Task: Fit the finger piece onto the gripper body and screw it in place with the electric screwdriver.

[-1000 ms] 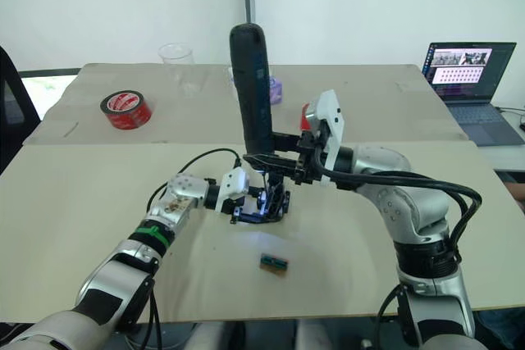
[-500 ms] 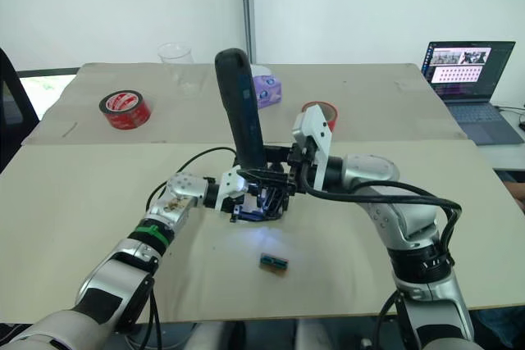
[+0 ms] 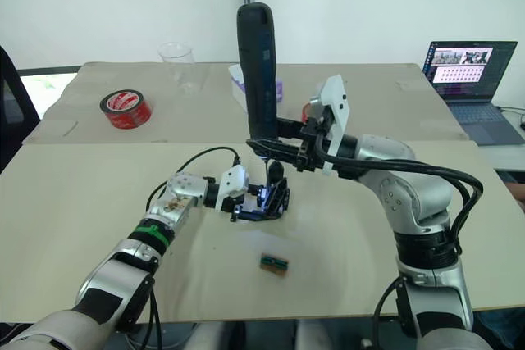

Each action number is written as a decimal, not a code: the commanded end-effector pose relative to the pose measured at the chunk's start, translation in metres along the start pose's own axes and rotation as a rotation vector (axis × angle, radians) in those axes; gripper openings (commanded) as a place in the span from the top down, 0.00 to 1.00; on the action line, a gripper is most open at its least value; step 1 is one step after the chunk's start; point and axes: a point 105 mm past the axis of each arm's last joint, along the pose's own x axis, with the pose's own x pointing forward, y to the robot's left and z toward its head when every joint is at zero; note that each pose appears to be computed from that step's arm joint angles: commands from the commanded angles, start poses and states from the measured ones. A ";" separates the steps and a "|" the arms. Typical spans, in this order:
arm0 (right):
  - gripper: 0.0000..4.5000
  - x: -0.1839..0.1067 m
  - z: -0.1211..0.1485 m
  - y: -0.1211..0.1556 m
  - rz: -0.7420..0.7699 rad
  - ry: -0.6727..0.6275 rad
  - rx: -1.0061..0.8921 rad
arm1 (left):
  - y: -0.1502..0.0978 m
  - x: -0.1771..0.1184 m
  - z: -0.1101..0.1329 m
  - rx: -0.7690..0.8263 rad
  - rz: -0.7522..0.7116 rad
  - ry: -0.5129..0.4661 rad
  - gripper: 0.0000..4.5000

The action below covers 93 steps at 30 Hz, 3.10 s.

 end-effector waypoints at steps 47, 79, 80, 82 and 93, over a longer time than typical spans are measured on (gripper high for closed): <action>0.58 0.000 0.011 0.007 -0.004 -0.057 -0.021 | 0.004 -0.003 0.009 0.032 0.002 -0.005 0.49; 0.58 0.000 -0.017 0.022 -0.044 -0.046 0.075 | 0.003 0.000 0.008 0.027 0.007 -0.010 0.49; 0.58 -0.001 -0.019 0.023 -0.047 -0.042 0.072 | 0.002 0.001 0.008 0.027 0.006 -0.010 0.49; 0.58 -0.003 -0.023 0.023 -0.049 -0.035 0.064 | 0.002 0.001 0.008 0.026 0.006 -0.011 0.49; 0.58 -0.004 -0.029 0.039 0.039 -0.033 0.056 | 0.003 0.001 0.008 0.027 0.010 -0.009 0.49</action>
